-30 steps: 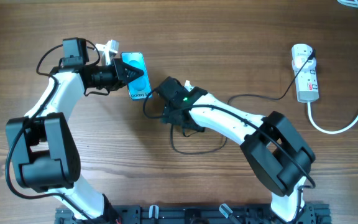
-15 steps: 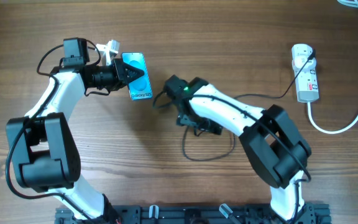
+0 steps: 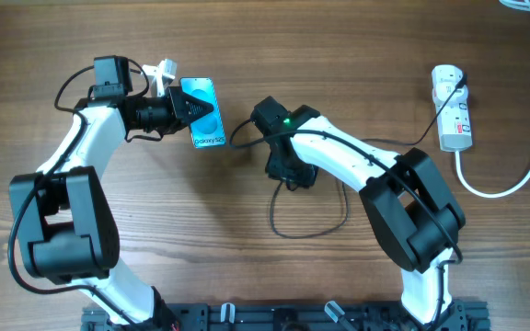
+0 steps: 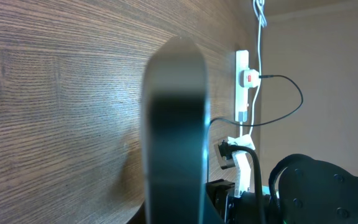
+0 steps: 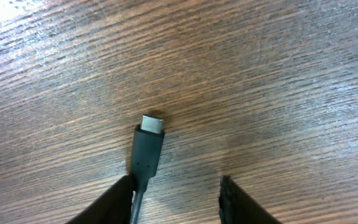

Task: Plug charger to phone and switch on socket
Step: 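Lower the right gripper and grasp the USB-C plug, then lift the plug with the right gripper toward the phone's bottom port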

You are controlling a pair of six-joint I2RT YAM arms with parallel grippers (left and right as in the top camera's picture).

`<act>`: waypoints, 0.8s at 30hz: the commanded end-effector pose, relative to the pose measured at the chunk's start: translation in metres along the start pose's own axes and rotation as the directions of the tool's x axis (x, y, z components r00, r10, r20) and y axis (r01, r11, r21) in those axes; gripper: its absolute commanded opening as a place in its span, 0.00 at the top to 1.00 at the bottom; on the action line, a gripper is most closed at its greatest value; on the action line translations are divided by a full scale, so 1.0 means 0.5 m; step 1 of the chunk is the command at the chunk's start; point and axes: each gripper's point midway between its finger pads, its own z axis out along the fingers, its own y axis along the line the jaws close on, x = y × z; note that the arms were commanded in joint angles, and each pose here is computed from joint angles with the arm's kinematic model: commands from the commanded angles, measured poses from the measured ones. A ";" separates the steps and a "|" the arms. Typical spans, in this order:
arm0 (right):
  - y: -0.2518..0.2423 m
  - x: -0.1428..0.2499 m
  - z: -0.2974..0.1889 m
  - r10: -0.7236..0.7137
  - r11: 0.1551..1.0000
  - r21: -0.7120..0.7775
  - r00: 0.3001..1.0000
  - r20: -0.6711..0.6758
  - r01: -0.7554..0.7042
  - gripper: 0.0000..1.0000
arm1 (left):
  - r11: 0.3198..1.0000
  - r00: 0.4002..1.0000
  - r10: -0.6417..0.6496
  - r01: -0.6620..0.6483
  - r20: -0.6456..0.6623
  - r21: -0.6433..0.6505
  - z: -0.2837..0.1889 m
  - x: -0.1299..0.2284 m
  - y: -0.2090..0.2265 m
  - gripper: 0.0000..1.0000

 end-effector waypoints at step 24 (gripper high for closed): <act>-0.020 0.014 0.047 0.029 0.999 0.044 1.000 0.008 -0.029 0.96 | 1.000 1.000 0.000 0.000 -0.009 0.031 0.001 0.003 -0.011 0.96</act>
